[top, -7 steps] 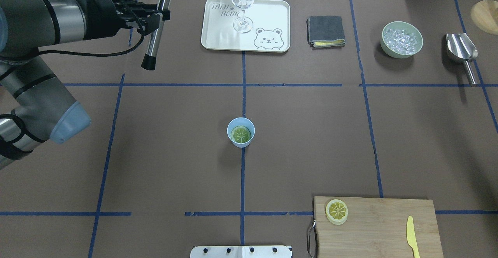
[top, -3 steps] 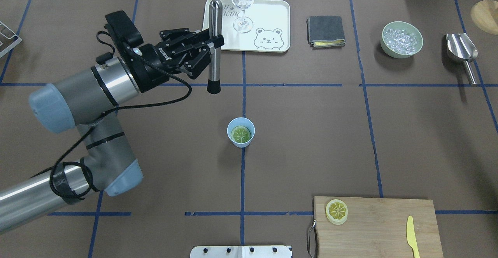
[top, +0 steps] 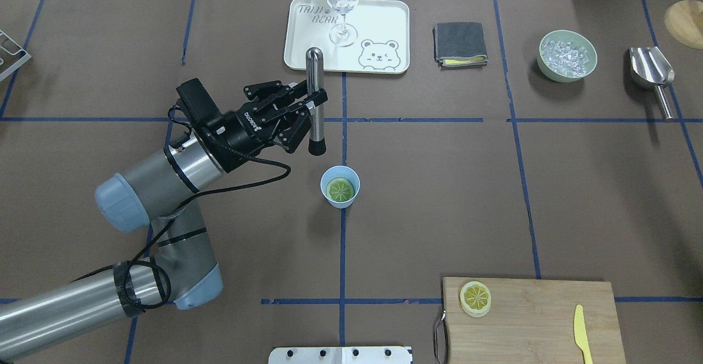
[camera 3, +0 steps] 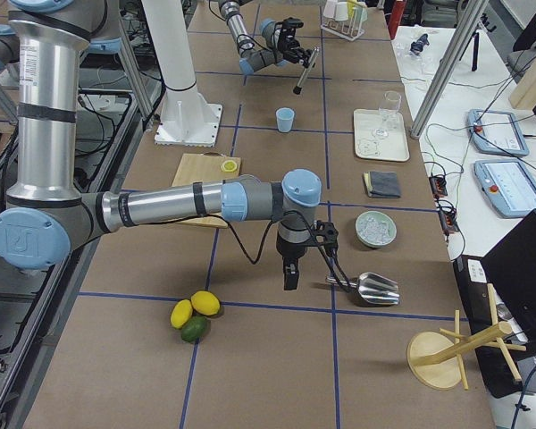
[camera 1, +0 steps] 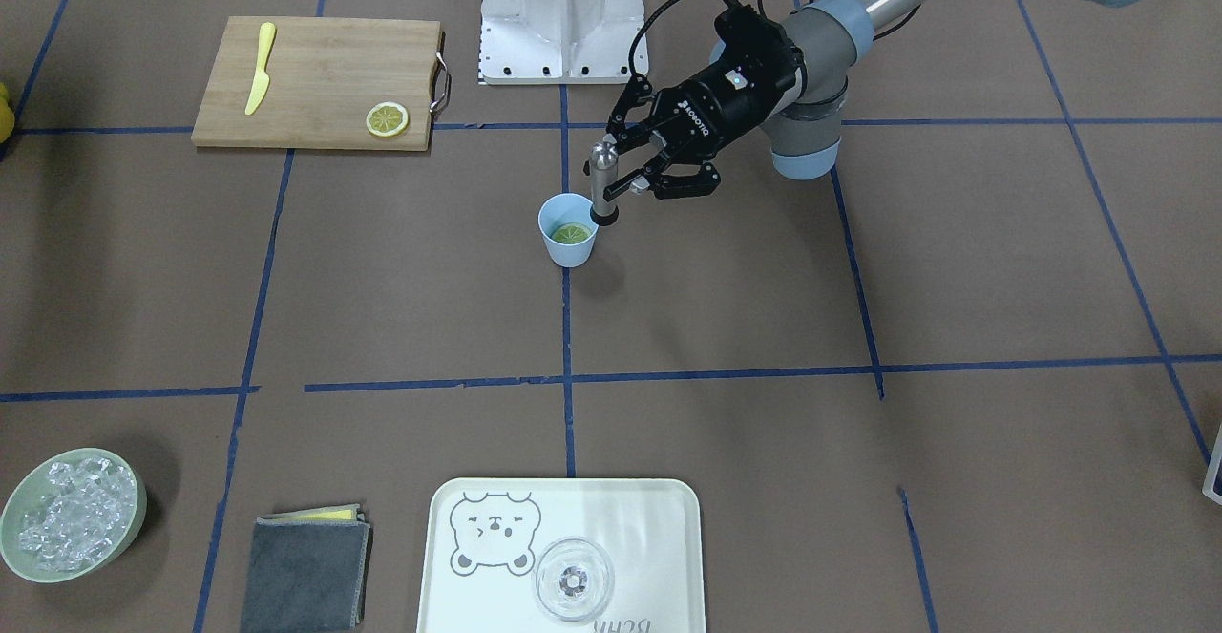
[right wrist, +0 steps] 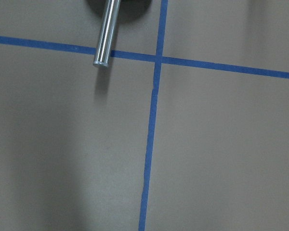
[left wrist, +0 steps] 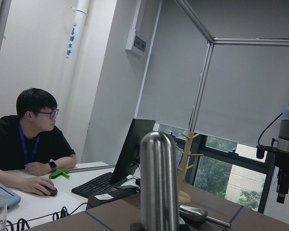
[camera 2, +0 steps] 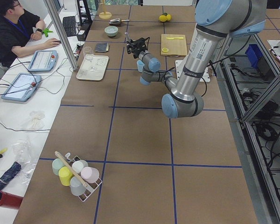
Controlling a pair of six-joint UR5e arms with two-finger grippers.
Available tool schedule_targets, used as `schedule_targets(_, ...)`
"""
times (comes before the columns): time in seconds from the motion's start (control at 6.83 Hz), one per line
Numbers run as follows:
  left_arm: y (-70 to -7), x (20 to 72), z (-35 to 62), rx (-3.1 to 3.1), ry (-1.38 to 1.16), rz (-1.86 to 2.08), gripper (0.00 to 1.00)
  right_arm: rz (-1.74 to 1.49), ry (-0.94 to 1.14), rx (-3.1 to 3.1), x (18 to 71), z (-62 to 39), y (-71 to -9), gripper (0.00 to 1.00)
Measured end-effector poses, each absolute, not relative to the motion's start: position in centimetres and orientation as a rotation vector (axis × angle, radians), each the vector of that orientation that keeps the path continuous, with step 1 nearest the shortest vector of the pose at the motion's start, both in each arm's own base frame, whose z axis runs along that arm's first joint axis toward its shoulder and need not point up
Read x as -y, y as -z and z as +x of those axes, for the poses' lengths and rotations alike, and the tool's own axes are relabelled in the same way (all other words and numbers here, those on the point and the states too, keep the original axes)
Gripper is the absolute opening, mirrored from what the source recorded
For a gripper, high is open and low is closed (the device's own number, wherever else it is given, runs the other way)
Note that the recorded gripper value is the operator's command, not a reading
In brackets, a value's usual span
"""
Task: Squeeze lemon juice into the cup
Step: 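Lift the metal muddler upright with the left gripper and carry it toward the cup, then press the muddler down into the blue cup onto the lemon slice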
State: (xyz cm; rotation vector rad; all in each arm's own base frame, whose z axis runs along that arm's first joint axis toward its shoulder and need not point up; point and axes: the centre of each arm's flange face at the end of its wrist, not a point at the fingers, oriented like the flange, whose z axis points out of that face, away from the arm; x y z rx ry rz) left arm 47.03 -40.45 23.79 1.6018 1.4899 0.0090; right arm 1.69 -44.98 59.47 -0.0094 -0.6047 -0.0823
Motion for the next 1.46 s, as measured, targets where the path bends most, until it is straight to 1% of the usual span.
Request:
schedule_targets(0.44, -25.8, 38.2, 50.9, -1.436, 0.018, 1.562, 0.0, -0.008, 0.075, 0.605, 45.0, 2.0, -59.5, 1.0)
schedule_targets(0.73, -24.7, 37.5, 52.2, -1.441, 0.04, 1.557, 0.0, -0.009, 0.074, 0.605, 45.0, 2.0, -59.5, 1.0)
schedule_targets(1.03, -24.1, 37.3, 52.9, -1.444, 0.045, 1.553, 0.0, -0.009, 0.074, 0.605, 45.0, 2.0, -59.6, 1.0)
schedule_targets(1.46, -25.4, 37.6, 54.5, -1.402, 0.038, 1.534, 0.0, -0.011, 0.074, 0.604, 45.0, 2.0, -59.6, 1.0)
